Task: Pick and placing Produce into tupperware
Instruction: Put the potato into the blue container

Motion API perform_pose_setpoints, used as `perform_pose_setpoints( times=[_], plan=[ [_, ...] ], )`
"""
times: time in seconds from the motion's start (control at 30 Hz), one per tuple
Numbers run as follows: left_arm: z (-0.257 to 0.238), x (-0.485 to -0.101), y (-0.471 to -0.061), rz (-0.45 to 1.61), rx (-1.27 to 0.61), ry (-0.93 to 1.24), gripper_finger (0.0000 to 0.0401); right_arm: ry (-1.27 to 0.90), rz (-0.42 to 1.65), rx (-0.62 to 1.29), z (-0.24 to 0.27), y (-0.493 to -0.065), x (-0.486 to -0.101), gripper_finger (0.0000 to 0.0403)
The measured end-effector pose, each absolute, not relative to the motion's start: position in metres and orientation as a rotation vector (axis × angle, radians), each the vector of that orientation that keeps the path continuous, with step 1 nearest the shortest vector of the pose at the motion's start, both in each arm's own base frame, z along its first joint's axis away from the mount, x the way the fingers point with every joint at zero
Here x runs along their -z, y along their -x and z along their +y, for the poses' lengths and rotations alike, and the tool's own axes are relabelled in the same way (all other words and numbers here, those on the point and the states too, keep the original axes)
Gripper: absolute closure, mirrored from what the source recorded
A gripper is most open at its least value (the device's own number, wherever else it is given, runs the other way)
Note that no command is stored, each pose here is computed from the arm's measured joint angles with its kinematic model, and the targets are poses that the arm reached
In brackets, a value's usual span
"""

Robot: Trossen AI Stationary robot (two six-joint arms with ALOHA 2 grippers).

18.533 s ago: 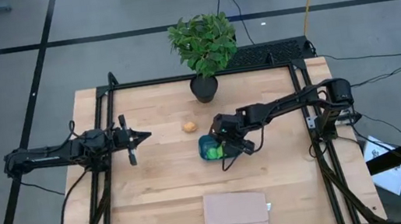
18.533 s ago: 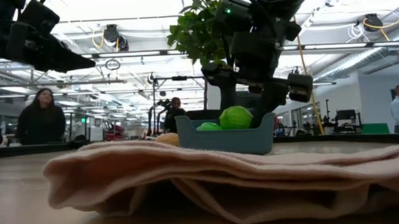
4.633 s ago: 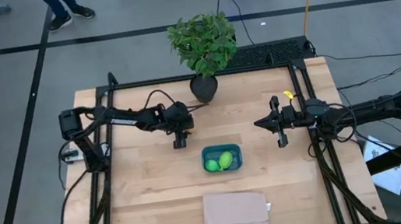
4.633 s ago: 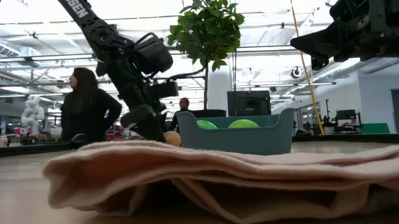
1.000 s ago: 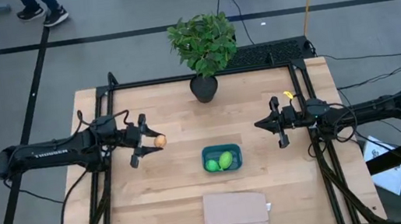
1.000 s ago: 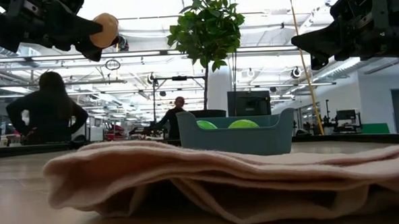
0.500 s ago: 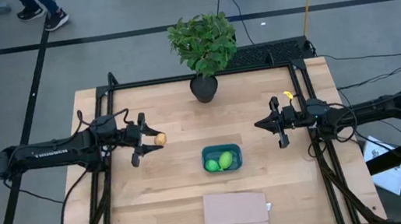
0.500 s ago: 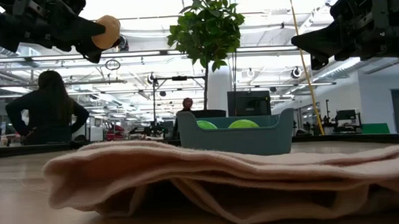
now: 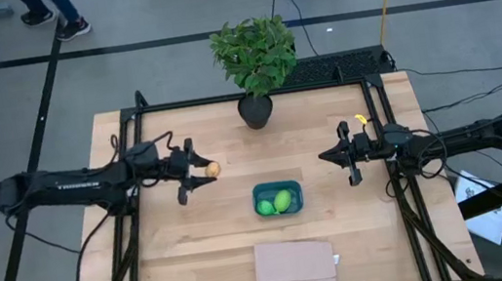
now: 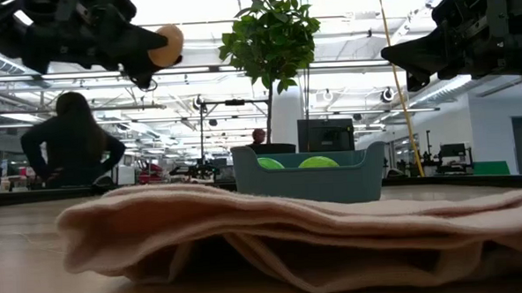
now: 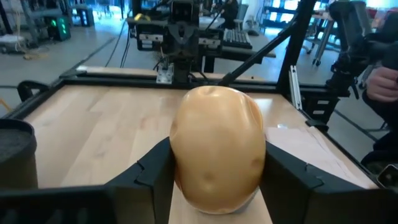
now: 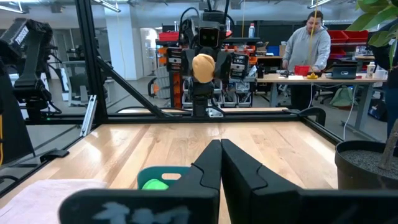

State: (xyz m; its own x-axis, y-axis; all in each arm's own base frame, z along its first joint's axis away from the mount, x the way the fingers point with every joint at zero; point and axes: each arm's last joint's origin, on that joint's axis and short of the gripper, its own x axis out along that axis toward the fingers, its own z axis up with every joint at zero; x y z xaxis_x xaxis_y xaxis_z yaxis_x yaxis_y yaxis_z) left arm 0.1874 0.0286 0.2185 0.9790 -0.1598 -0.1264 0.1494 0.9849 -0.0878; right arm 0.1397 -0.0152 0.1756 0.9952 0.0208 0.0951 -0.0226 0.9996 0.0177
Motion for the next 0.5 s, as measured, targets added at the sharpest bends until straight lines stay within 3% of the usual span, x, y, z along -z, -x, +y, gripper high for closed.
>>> perform_pose_setpoints(
  times=[0.5],
  plan=[
    [0.021,-0.213,-0.26,0.307,0.272,0.056,0.0214,-0.019,-0.095,-0.022,-0.015,-0.14,-0.176,0.0403]
  ],
)
